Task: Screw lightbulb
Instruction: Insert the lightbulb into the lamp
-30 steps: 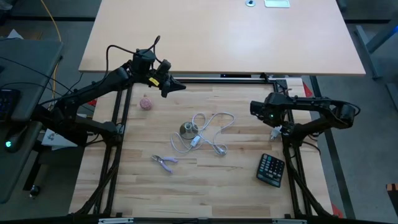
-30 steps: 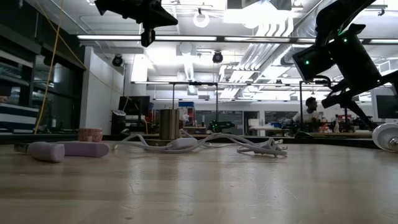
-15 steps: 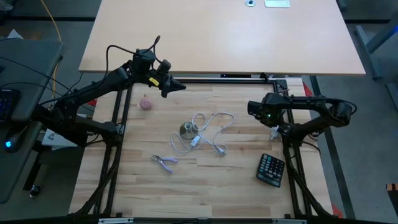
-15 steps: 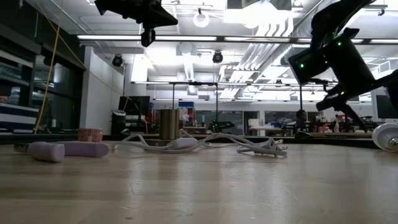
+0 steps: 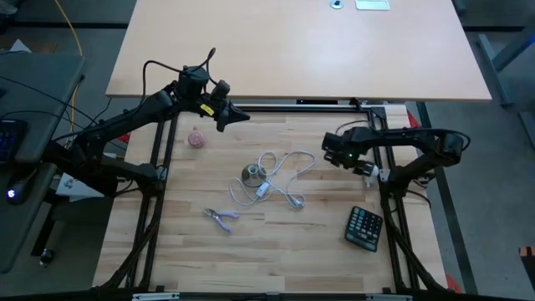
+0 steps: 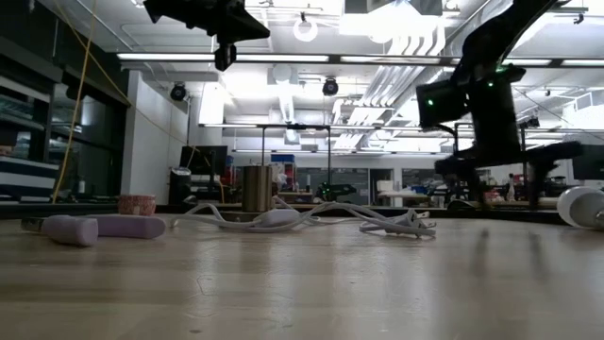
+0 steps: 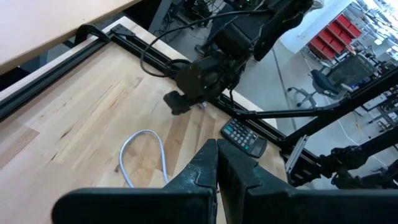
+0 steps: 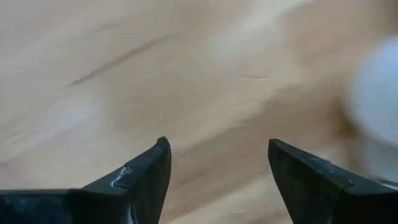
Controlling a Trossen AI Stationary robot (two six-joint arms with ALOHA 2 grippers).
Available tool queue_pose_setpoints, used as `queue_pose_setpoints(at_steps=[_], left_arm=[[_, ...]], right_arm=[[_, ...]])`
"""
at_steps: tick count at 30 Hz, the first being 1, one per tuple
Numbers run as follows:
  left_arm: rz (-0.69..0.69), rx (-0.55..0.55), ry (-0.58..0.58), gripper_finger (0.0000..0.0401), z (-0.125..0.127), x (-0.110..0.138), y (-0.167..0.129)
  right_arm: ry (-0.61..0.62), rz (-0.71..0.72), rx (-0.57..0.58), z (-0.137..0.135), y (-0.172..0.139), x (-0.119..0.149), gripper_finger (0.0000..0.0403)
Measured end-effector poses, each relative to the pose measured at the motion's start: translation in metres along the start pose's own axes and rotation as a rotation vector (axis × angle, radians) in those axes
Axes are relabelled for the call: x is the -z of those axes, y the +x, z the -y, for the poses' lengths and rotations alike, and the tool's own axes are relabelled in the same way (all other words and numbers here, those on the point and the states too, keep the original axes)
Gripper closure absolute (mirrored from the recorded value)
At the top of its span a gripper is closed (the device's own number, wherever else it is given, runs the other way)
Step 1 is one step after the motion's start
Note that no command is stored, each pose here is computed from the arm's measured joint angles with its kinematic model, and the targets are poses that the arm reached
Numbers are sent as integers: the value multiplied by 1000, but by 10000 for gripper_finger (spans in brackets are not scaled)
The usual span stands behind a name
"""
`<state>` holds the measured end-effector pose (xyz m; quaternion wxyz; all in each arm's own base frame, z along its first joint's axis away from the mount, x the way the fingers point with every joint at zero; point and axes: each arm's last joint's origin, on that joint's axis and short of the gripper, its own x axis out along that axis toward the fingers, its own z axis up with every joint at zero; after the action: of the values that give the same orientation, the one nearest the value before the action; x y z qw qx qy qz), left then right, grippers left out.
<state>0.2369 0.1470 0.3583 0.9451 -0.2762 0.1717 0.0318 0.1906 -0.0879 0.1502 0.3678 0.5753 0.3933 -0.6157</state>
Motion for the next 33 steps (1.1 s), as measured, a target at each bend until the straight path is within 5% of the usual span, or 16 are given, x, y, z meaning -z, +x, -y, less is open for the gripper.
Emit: queue_pose_setpoints(at_steps=[3, 5, 11, 15, 33], left_arm=[[0, 0, 0, 400, 0, 0, 0], [0, 0, -1, 400, 0, 0, 0], [0, 0, -1, 400, 0, 0, 0], [1, 0, -1, 400, 0, 0, 0], [1, 0, -2, 400, 0, 0, 0]], right_arm=[[-165, 17, -158, -12, -8, 2, 143], [-219, 49, -157, -14, -16, 4, 143], [-62, 76, 167, 16, -23, 3, 143], [22, 108, 274, 29, -18, 2, 143], [116, 177, 347, 40, -11, 4, 143]])
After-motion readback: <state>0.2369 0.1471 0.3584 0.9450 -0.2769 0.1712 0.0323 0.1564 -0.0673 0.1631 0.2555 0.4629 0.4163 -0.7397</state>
